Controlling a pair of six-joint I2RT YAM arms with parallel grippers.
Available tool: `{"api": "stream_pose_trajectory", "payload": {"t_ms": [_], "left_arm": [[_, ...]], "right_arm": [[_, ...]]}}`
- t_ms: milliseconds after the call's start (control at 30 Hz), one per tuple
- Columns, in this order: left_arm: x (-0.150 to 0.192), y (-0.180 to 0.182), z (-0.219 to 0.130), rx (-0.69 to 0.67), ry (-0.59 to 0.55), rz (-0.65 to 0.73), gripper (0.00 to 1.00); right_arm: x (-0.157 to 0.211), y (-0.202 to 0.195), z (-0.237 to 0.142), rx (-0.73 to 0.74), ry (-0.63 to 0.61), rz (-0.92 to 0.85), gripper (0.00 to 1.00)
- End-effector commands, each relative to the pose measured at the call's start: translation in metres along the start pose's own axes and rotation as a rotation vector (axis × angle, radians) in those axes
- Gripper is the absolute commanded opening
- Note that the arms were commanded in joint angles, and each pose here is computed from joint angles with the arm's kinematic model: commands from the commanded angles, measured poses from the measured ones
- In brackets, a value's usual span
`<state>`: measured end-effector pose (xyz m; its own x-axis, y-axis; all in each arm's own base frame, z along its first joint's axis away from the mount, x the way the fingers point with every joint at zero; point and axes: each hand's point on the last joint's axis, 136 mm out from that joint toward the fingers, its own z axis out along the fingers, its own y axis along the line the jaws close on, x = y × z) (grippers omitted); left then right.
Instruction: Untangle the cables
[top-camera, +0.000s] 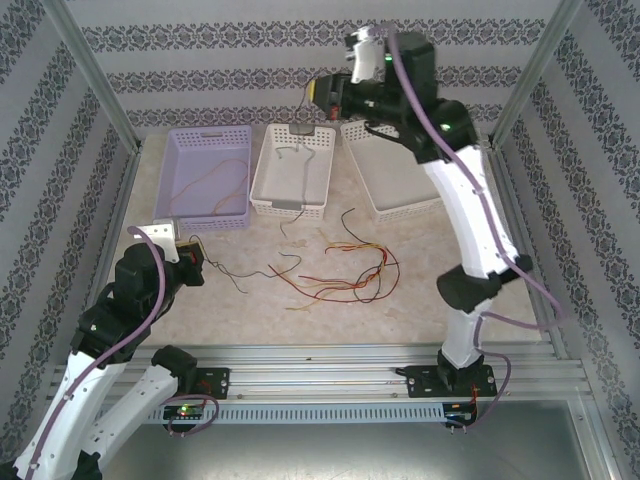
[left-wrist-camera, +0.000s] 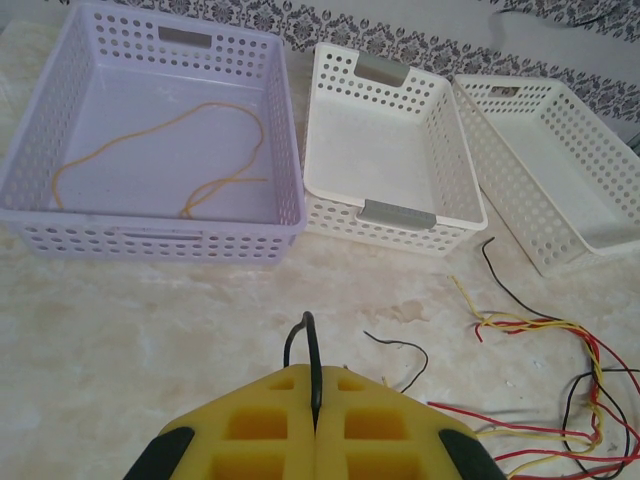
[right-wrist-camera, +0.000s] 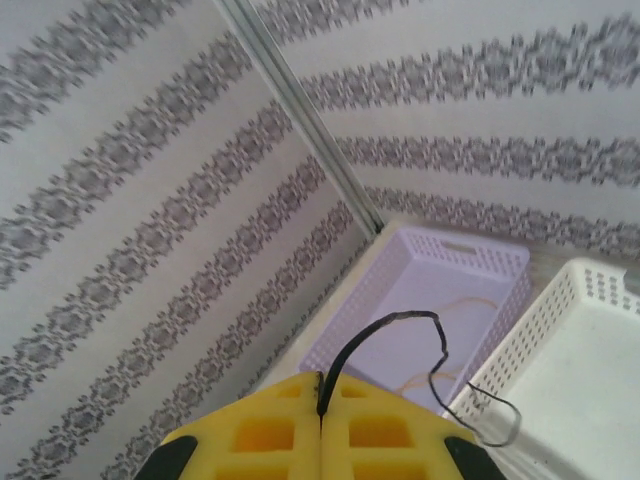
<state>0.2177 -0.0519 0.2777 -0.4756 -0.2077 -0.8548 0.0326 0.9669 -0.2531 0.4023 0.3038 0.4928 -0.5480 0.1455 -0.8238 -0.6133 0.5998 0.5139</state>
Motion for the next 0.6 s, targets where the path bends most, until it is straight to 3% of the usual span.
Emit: {"api": "stream_pose_trajectory", "payload": {"t_ms": [0, 267, 433, 567], "left_arm": [[-0.002, 0.005, -0.001, -0.018, -0.022, 0.015, 0.00], [0.000, 0.006, 0.000, -0.022, -0.016, 0.021, 0.00], [0.000, 0.006, 0.001, -0.023, -0.013, 0.025, 0.00], [0.000, 0.006, 0.001, -0.026, -0.013, 0.028, 0.00]], "right_arm": [[0.012, -0.029, 0.039, -0.034, 0.059, 0.060, 0.00], [0.040, -0.109, 0.126, -0.071, 0.109, 0.234, 0.00], [0.057, -0.157, 0.154, -0.026, 0.111, 0.324, 0.00], [0.093, -0.196, 0.169, 0.088, 0.177, 0.366, 0.00]]}}
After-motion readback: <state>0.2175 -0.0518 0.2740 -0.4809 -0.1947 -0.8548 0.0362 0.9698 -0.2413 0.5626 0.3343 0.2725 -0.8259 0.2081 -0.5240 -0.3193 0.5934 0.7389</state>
